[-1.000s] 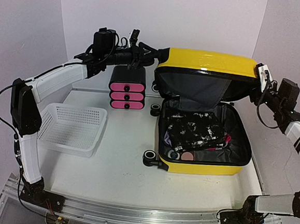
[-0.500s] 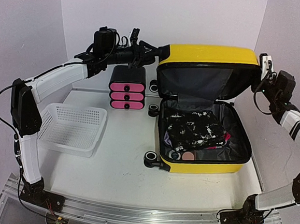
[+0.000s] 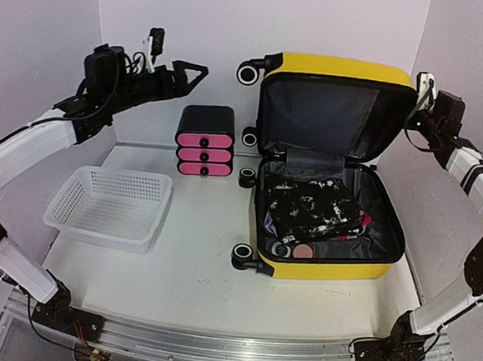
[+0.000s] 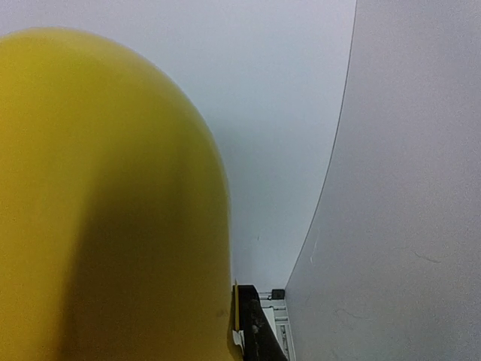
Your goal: Open, take out, and arrange the luggage
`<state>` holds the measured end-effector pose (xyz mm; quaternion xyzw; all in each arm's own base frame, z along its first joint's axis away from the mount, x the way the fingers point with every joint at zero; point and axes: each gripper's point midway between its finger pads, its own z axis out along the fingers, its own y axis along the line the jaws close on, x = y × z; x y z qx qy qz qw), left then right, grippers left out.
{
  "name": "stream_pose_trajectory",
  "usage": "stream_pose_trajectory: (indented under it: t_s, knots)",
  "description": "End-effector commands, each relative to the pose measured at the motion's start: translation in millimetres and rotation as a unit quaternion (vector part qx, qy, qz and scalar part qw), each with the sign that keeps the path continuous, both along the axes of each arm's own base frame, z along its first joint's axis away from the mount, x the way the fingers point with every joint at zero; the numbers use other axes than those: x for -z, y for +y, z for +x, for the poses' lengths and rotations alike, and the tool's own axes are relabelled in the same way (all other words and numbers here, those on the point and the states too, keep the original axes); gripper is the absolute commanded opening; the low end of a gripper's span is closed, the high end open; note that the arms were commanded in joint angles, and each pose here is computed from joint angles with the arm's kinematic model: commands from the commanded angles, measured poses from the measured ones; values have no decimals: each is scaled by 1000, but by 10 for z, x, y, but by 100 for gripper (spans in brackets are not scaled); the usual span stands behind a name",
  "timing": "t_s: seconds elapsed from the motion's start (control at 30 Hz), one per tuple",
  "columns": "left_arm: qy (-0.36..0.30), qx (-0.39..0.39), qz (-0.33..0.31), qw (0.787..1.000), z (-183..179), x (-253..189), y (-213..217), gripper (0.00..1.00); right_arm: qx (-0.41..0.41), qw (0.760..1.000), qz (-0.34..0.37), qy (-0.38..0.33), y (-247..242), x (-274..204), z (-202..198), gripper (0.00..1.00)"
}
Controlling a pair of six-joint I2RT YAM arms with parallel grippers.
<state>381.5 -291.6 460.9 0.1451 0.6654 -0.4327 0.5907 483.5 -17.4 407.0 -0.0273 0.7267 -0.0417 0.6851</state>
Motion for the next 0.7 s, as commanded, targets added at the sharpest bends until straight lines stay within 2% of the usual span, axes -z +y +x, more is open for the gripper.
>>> stream_pose_trajectory:
  t_s: [0.0, 0.1, 0.2, 0.33, 0.4, 0.5, 0.6, 0.67]
  knots:
    - [-13, -33, 44, 998, -162, 231, 187, 94, 143, 987, 57, -44, -569, -486, 81, 0]
    - [65, 49, 56, 995, -348, 778, -223, 90, 164, 985, 47, -30, -655, -403, 328, 0]
    - [120, 77, 99, 985, -518, 1324, -619, 88, 177, 983, 45, -24, -751, -364, 564, 0]
    - [169, 116, 133, 970, -681, 1810, -1026, 87, 164, 986, 24, -20, -802, -319, 904, 0]
    - [181, 117, 148, 965, -696, 1907, -1042, 86, 159, 987, 24, -25, -857, -308, 1047, 0]
    - [185, 85, 213, 955, -663, 2005, -878, 86, 150, 988, 22, -34, -933, -314, 1238, 0]
    - [210, 37, 293, 932, -625, 2170, -600, 86, 146, 988, 28, -47, -1040, -369, 1422, 0]
    - [231, 19, 322, 918, -647, 2285, -429, 85, 138, 989, 30, -49, -1098, -306, 1555, 0]
